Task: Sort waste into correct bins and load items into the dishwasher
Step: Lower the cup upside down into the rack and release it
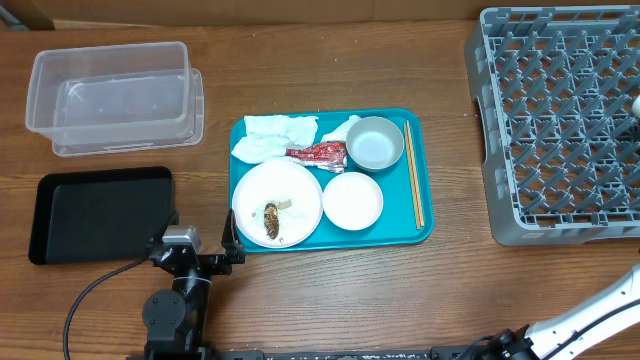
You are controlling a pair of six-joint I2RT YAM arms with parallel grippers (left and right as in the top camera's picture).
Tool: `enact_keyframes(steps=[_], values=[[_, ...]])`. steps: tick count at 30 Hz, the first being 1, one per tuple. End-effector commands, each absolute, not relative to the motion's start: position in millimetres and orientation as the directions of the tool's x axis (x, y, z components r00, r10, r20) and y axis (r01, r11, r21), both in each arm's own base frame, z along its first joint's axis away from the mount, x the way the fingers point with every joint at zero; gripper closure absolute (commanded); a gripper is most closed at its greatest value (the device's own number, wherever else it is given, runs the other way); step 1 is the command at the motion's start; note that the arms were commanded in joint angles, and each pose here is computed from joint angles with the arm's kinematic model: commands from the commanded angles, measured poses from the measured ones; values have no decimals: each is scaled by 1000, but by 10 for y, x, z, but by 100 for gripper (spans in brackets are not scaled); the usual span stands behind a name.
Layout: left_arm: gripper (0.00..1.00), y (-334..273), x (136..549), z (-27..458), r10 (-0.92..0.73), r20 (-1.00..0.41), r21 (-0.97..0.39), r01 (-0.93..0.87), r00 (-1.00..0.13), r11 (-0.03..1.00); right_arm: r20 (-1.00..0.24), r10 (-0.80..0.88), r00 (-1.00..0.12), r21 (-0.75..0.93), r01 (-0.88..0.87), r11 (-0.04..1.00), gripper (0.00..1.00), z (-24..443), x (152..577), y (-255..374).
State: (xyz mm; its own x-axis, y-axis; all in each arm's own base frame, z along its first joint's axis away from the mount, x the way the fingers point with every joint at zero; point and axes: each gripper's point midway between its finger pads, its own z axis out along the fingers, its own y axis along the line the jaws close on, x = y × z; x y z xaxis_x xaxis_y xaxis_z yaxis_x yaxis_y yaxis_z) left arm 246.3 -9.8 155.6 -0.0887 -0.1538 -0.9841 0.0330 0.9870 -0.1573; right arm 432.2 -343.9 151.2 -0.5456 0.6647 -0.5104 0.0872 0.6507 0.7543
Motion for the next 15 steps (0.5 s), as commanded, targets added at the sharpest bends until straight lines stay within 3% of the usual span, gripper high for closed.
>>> enact_keyframes(steps=[1, 11, 15], values=[[0, -72, 2461, 1554, -144, -986, -146, 23, -83, 989, -497, 665, -558, 757, 97, 647, 96, 1269, 4298, -3476], [0, -72, 2461, 1554, -143, -986, -146, 23, -83, 989, -449, 682, -577, 743, 183, 643, 96, 862, 4217, -3476], [0, -72, 2461, 1554, -143, -986, -146, 23, -83, 989, -371, 750, -548, 722, 337, 604, 96, 725, 4119, -3647]])
